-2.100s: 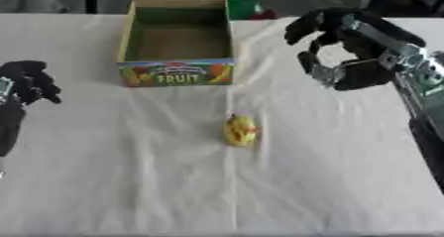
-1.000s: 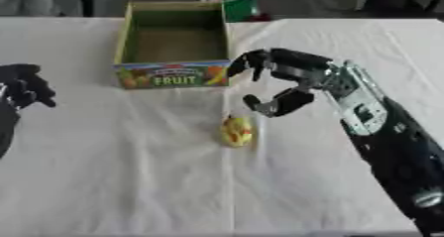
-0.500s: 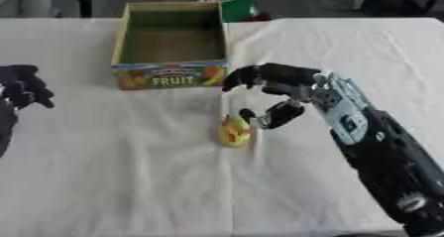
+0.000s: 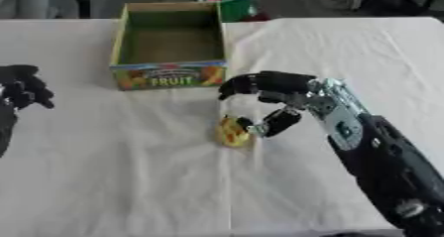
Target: Pick up objects on the table and place them in the box.
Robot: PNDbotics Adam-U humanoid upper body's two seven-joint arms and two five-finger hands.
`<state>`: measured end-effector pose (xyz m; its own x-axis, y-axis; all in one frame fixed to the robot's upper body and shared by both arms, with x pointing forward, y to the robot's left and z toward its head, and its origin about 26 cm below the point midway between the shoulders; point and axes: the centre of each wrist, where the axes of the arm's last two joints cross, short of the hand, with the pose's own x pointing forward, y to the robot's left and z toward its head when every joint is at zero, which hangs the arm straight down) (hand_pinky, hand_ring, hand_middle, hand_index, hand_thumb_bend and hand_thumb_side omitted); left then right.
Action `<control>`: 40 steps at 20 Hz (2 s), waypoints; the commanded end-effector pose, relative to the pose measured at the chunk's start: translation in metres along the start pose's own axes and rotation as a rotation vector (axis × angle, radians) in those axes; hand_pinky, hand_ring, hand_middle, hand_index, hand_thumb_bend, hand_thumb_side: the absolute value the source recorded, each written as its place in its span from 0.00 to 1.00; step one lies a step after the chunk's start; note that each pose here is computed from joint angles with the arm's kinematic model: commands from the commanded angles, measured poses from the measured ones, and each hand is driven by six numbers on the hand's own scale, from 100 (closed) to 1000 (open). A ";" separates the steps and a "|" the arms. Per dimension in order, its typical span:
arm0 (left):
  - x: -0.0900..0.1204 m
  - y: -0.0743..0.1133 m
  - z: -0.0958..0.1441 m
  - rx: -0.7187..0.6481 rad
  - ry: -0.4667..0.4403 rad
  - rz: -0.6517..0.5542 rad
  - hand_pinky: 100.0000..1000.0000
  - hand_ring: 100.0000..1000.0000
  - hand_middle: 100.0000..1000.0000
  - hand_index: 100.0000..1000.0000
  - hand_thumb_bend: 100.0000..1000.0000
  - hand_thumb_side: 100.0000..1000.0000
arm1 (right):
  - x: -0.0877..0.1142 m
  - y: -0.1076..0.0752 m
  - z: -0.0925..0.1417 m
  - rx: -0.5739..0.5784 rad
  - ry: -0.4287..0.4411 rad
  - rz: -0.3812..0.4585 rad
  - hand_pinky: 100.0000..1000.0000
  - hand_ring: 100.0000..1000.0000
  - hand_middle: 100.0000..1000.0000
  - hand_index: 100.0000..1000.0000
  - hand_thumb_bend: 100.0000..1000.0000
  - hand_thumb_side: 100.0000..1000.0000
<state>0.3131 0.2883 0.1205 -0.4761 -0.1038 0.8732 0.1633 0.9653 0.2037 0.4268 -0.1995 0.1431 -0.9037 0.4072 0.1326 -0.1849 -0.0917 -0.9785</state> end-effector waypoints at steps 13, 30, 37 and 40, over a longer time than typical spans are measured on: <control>0.009 0.003 -0.004 -0.015 -0.030 -0.020 0.43 0.49 0.47 0.69 0.00 0.70 | 0.008 0.005 -0.004 0.165 -0.116 0.071 0.74 0.90 0.90 0.91 0.00 0.25; 0.009 0.003 -0.005 -0.017 -0.033 -0.018 0.43 0.49 0.47 0.69 0.00 0.69 | 0.009 0.014 -0.009 0.143 -0.124 0.106 0.58 0.65 0.53 0.64 0.00 0.19; 0.009 0.003 -0.005 -0.016 -0.034 -0.018 0.43 0.49 0.47 0.69 0.00 0.69 | 0.003 0.021 -0.005 0.039 -0.097 0.118 0.42 0.41 0.28 0.40 0.00 0.15; 0.009 0.003 -0.005 -0.016 -0.034 -0.018 0.43 0.49 0.47 0.69 0.00 0.69 | 0.000 0.023 -0.004 -0.027 -0.098 0.122 0.30 0.31 0.19 0.31 0.00 0.13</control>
<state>0.3132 0.2882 0.1206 -0.4793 -0.1032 0.8716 0.1666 0.9643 0.2059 0.4208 -0.1909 0.1126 -0.9471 0.3153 0.0603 -0.0941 -0.0931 -0.9912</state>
